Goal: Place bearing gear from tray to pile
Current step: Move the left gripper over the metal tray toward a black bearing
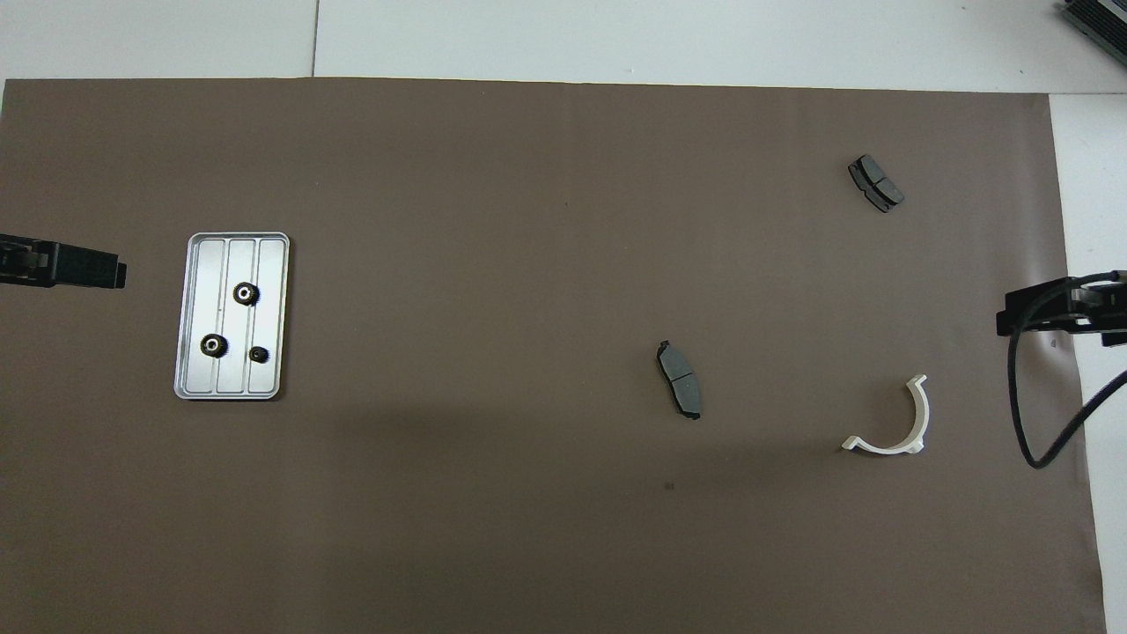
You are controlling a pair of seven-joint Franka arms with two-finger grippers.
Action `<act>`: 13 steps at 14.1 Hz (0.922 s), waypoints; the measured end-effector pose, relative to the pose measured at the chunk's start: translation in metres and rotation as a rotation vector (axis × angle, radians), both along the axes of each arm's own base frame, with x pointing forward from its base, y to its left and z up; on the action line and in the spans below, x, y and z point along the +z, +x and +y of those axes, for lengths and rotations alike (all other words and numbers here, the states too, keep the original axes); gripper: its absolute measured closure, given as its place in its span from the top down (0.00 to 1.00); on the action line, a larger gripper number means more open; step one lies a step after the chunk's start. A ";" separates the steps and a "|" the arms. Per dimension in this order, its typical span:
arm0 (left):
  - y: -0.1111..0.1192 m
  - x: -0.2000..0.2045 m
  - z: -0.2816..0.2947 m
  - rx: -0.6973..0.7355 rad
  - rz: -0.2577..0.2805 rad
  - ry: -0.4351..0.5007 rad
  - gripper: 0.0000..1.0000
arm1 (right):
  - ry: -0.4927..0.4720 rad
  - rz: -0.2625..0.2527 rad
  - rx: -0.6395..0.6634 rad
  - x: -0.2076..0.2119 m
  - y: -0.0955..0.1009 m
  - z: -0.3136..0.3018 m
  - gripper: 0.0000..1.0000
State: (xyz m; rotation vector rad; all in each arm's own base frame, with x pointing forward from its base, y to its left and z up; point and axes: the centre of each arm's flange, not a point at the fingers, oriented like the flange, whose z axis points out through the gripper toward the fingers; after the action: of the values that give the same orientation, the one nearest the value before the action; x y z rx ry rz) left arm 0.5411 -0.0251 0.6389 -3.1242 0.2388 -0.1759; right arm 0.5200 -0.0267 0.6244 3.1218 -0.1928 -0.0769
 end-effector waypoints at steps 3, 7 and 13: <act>0.000 0.000 0.000 0.001 -0.001 0.000 1.00 | 0.000 0.000 0.000 0.000 0.000 0.000 1.00; 0.000 0.000 0.002 0.005 -0.002 0.000 1.00 | 0.000 0.000 0.000 0.000 0.000 0.000 1.00; 0.022 -0.059 0.014 0.036 0.021 -0.034 1.00 | 0.000 0.000 0.000 0.000 0.000 0.000 1.00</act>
State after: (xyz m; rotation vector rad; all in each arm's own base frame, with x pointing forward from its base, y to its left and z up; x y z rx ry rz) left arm 0.5634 -0.0108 0.5797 -3.1631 0.1818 -0.1494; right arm 0.5200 -0.0267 0.6244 3.1218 -0.1928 -0.0769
